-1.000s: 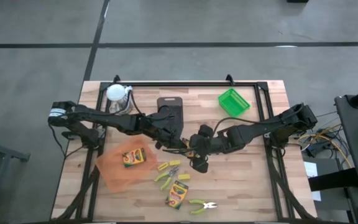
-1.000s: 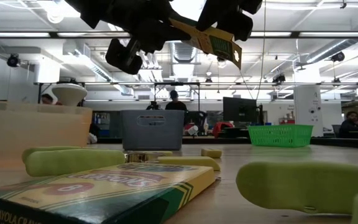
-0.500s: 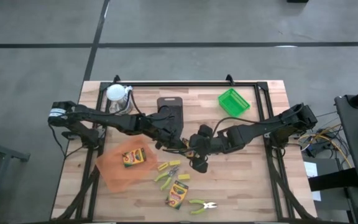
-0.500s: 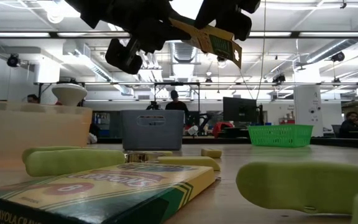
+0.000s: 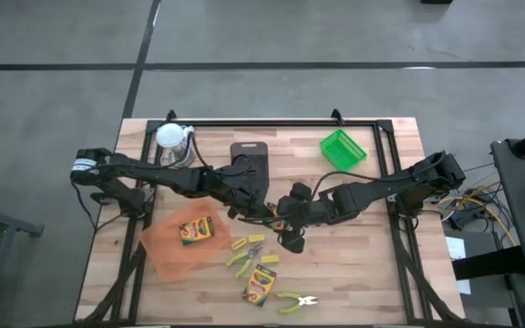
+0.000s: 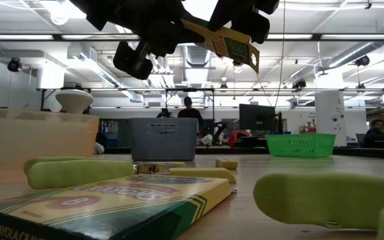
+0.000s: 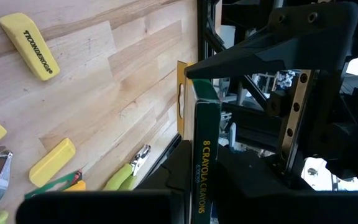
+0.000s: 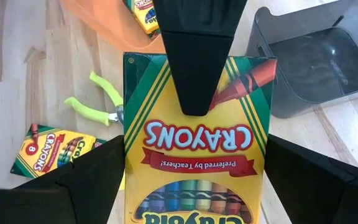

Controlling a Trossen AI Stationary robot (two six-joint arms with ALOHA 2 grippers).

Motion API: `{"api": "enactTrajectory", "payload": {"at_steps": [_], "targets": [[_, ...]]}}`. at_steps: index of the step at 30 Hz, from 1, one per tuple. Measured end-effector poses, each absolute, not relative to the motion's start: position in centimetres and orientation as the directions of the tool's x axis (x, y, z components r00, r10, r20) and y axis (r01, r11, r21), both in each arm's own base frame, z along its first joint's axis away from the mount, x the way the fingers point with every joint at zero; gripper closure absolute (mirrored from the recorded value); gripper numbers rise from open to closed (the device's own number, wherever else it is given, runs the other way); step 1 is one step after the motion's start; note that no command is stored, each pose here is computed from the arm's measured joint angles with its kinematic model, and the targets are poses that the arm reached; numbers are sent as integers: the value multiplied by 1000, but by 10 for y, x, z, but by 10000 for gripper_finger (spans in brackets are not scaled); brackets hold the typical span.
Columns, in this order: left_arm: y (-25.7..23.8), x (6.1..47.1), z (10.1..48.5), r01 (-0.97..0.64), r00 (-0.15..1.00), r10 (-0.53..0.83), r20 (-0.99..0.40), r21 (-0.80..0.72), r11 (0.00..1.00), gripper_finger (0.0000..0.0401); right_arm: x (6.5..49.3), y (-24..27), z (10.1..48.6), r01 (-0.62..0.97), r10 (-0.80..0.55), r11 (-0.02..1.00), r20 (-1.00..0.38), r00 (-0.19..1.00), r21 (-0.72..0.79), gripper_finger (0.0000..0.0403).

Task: Pick & Place School Supplies
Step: Put the pack of crayons into the orange bin

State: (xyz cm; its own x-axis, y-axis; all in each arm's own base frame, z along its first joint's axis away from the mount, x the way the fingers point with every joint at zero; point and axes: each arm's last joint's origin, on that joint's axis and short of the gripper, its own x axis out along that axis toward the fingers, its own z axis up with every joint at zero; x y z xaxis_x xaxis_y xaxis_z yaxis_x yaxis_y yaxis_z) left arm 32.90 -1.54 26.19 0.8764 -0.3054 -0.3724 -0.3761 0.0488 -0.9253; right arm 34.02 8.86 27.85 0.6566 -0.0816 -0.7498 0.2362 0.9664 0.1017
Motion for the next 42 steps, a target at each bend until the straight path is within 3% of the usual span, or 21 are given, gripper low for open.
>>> {"api": "enactTrajectory", "payload": {"at_steps": [25, 42], "targets": [[-15, 329, 262, -368, 877, -303, -373, -927, 75, 363, 337, 88, 276, 238, -84, 967, -777, 624, 87, 48], [-15, 329, 262, -368, 878, -298, -374, -927, 78, 363, 326, 90, 270, 261, -55, 960, -851, 523, 98, 48]]}}
